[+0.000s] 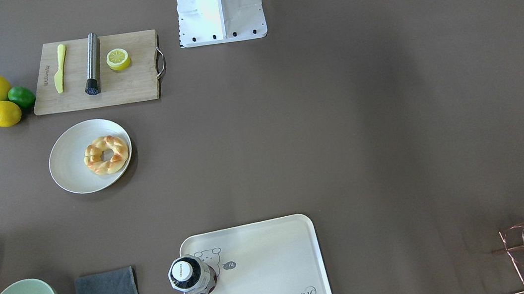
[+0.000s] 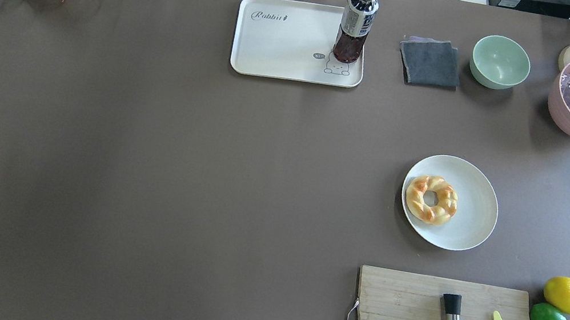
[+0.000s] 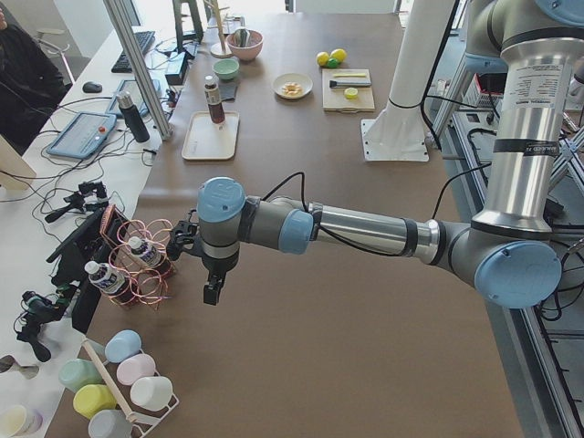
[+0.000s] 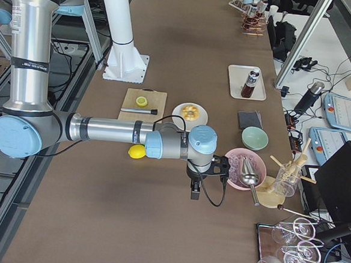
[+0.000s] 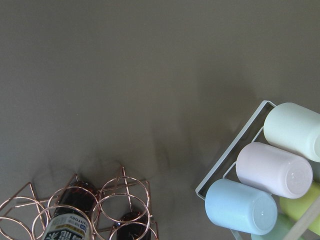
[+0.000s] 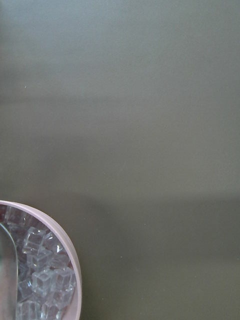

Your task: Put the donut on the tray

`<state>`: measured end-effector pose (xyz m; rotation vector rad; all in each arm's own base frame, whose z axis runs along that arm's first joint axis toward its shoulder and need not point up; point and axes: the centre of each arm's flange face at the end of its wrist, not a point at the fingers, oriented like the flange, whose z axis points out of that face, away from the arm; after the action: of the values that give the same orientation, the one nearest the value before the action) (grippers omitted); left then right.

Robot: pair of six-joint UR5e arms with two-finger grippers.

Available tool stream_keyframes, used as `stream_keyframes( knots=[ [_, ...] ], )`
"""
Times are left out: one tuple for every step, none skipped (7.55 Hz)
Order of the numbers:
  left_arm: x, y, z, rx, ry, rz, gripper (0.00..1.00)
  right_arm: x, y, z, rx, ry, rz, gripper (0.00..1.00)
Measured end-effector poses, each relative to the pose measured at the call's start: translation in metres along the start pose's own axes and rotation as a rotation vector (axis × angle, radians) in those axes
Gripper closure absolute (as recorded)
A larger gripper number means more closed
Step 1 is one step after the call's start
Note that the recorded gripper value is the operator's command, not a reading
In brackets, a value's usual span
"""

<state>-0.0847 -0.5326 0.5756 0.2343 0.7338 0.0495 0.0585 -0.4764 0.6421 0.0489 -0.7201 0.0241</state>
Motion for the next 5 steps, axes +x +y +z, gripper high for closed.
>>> stream_keyframes(
  knots=[
    [-0.0005, 0.0003, 0.0001, -0.004, 0.001, 0.004, 0.02, 0.0028, 0.0015, 0.0016, -0.003, 0.002, 0.005, 0.00],
    [-0.0004, -0.0002, -0.0002, -0.003, 0.001, 0.009, 0.02, 0.0043, 0.0018, 0.0020, -0.004, 0.003, 0.007, 0.00],
    [0.0001, -0.0017, -0.0009, -0.001, 0.001, 0.011, 0.02, 0.0054, 0.0019, 0.0024, -0.005, 0.003, 0.009, 0.00],
    [0.0010, -0.0033, -0.0018, 0.001, 0.001, 0.012, 0.02, 0.0056, 0.0018, 0.0025, -0.005, 0.003, 0.011, 0.00],
    [0.0020, -0.0051, -0.0030, 0.004, 0.001, 0.014, 0.02, 0.0050, 0.0015, 0.0017, -0.003, 0.001, 0.011, 0.00]
  ],
)
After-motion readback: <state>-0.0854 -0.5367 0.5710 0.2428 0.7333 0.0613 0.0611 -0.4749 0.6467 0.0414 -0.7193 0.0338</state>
